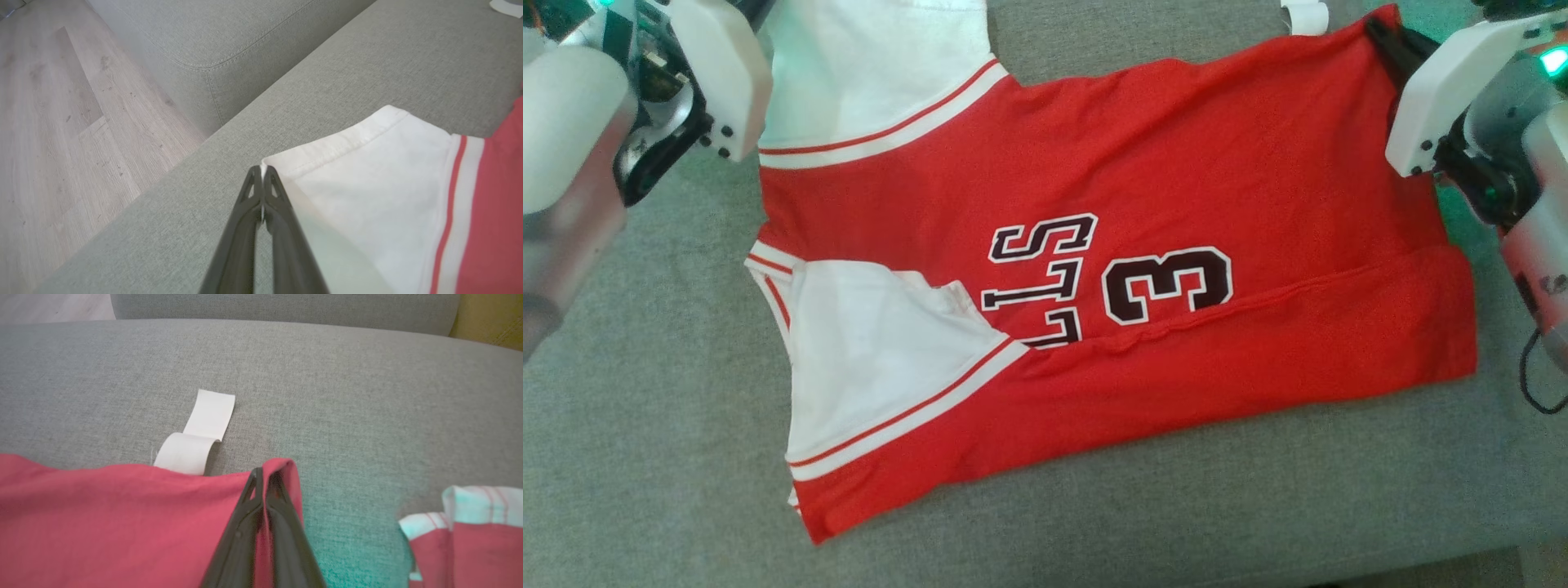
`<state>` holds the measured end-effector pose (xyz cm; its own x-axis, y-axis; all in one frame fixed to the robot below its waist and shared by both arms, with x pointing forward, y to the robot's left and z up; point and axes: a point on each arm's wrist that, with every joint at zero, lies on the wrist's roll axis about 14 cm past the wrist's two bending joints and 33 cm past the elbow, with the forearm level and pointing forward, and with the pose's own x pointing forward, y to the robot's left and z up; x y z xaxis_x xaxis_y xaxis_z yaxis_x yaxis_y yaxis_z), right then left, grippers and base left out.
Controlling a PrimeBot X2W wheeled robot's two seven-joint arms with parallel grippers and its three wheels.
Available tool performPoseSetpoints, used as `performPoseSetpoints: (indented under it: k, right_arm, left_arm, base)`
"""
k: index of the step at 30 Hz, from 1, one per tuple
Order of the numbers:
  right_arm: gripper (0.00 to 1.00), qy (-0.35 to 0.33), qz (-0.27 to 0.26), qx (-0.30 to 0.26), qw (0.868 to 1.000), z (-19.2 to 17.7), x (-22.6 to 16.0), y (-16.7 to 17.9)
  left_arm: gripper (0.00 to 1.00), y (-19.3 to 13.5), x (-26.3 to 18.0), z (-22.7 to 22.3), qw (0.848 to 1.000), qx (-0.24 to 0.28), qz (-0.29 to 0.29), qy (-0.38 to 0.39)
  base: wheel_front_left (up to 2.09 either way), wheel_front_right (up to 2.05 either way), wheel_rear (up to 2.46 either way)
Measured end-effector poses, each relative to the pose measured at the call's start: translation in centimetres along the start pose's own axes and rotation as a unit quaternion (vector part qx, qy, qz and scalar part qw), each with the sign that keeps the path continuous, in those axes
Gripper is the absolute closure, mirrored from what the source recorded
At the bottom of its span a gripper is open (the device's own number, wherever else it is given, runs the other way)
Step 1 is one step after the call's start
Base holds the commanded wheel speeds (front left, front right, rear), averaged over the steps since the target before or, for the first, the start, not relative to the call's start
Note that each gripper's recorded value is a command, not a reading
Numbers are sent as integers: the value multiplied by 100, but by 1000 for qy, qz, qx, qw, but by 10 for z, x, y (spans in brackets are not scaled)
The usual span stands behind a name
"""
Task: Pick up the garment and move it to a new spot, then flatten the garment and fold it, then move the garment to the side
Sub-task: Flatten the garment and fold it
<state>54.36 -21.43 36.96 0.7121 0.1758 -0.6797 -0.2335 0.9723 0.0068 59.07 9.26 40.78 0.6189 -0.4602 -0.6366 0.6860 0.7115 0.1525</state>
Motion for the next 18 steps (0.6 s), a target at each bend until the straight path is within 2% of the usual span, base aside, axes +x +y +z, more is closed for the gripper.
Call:
performPoseSetpoints:
  k: [6, 11, 13, 18]
  right_arm:
    - [100, -36, -6, 5, 999, 16, 1, -5]
    - [100, -85, -7, 33, 996, 40, -4, -11]
    - [100, -102, -10, 49, 993, 48, -8, -16]
    - [100, -139, -3, 81, 987, 66, -22, -20]
  left_arm:
    - [100, 12, -3, 15, 999, 24, 17, -44]
    - [100, 36, -19, 56, 987, 52, 66, -136]
    - [100, 42, -29, 73, 980, 51, 81, -173]
    - [100, 42, -50, 87, 974, 36, 87, -206]
  base:
    - [0, 0, 0]
    - [0, 0, 0]
    - [0, 0, 0]
    - [0, 0, 0]
